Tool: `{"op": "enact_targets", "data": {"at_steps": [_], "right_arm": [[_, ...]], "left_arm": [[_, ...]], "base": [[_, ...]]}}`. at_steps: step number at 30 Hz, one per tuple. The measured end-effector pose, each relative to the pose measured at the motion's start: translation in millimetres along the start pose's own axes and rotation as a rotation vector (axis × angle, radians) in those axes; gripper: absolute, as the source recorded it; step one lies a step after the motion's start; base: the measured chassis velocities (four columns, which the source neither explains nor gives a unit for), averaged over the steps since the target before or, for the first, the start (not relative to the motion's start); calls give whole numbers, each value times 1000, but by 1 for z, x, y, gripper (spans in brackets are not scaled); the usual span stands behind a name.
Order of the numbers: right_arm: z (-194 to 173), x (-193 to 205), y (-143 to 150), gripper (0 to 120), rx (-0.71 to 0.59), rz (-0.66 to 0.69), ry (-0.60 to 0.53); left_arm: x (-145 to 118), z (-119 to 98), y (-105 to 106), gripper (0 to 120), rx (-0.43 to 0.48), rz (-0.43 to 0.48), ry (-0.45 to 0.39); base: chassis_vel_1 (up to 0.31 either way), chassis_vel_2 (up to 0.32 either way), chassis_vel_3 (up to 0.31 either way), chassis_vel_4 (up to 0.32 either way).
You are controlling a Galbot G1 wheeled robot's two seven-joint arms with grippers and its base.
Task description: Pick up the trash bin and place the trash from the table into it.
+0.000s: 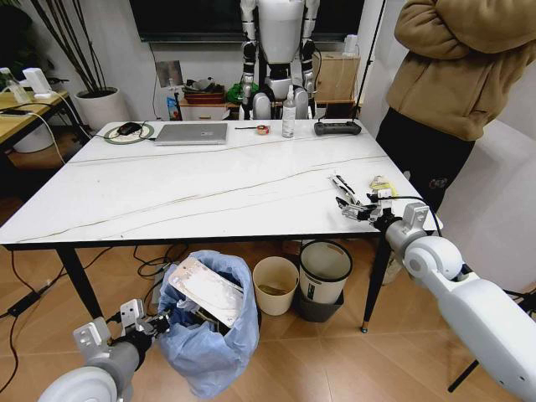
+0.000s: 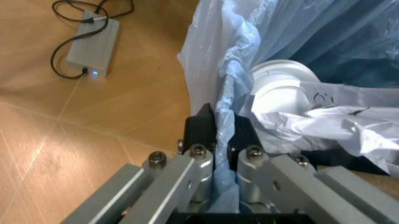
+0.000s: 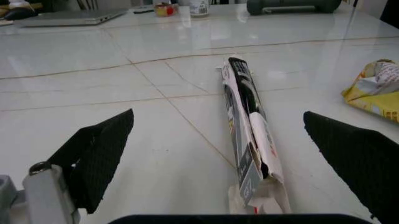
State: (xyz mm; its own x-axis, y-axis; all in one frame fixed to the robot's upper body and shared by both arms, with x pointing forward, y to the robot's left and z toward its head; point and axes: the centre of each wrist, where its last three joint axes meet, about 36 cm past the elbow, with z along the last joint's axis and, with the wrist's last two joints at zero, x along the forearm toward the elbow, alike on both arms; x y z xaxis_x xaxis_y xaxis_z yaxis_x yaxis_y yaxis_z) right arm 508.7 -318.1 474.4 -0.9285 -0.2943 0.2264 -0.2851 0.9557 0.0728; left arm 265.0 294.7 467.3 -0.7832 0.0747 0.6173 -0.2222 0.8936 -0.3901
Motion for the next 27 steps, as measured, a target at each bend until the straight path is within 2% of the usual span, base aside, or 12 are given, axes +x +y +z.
{"op": "enact_targets", "data": {"at_steps": [15, 21, 22, 25, 26, 27], "right_arm": [[8, -14, -9, 98, 2, -2, 19], [10, -18, -11, 74, -1, 3, 21], [10, -18, -11, 74, -1, 3, 21], [10, -19, -13, 64, -2, 6, 21], [10, -20, -14, 55, -4, 9, 22], [10, -20, -14, 55, -4, 9, 22]], "left_arm": [[-2, 0, 3, 0, 5, -7, 1], [-3, -1, 3, 0, 6, -6, -1], [-3, -1, 3, 0, 6, -6, -1], [-3, -2, 3, 0, 6, -6, -2], [-3, -2, 3, 0, 6, -6, -3], [-3, -2, 3, 0, 6, -6, -3]], "base": [[0, 0, 0, 0], [0, 0, 0, 0], [0, 0, 0, 0], [0, 0, 0, 0], [0, 0, 0, 0], [0, 0, 0, 0]]}}
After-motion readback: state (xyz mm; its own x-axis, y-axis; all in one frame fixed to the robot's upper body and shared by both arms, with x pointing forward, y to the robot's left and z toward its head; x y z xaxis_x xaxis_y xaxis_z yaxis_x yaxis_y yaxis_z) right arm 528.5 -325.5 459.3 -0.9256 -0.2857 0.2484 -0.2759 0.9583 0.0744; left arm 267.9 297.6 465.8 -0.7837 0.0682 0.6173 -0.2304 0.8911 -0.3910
